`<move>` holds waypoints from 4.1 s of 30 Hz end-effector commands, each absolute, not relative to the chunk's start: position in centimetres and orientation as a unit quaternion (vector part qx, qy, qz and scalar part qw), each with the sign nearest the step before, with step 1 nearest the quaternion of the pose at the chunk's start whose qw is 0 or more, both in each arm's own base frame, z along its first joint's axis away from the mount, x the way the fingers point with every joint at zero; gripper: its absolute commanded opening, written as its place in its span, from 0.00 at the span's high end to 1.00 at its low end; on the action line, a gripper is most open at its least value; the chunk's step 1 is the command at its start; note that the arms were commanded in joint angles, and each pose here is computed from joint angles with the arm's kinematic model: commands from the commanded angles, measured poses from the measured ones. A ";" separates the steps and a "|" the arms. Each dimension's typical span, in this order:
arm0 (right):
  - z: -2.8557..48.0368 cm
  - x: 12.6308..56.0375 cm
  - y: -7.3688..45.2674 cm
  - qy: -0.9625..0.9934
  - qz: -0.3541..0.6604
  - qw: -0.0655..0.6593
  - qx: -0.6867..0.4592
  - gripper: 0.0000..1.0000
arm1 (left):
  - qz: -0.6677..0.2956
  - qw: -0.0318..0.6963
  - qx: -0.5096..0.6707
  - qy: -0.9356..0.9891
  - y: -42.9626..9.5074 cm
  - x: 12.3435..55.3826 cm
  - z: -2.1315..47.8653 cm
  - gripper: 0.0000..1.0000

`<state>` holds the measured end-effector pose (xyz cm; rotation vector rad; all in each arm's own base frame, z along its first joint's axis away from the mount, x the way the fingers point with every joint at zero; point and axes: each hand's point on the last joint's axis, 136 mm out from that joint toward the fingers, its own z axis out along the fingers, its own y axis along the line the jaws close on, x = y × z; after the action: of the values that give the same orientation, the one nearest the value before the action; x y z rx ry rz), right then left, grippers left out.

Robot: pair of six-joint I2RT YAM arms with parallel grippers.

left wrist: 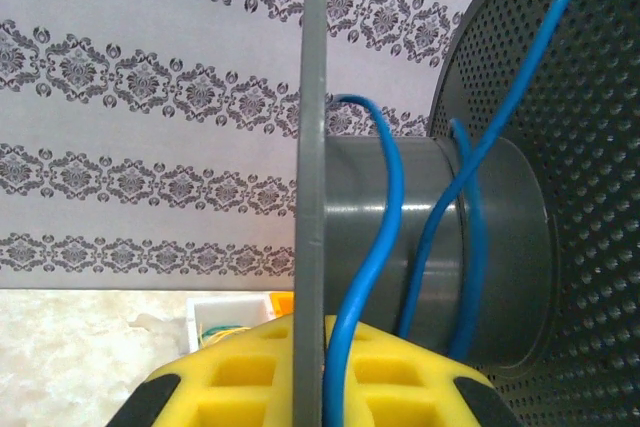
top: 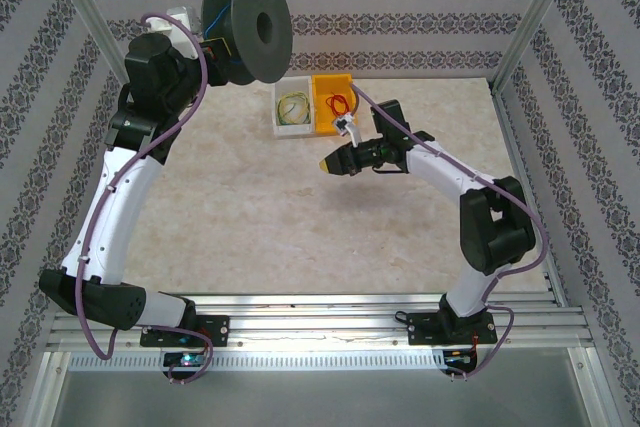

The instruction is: Wrap the cables

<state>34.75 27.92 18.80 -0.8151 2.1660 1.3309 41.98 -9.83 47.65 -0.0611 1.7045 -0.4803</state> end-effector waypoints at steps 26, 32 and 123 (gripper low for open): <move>46.3 38.9 15.7 0.692 0.389 0.560 -0.237 0.05 | -0.138 0.470 0.162 0.857 -15.9 37.7 35.9 1.00; 46.4 41.5 13.4 0.706 0.373 0.563 -0.213 0.10 | -0.144 0.454 0.180 0.861 -16.5 36.8 35.2 1.00; 26.8 37.7 23.5 0.821 0.124 0.509 -0.228 1.00 | -0.386 0.630 -0.070 0.670 -10.6 44.8 50.4 1.00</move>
<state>38.61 22.46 27.35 -0.4380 1.9345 0.4399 44.15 -12.85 45.79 -0.0981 1.6780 -1.0430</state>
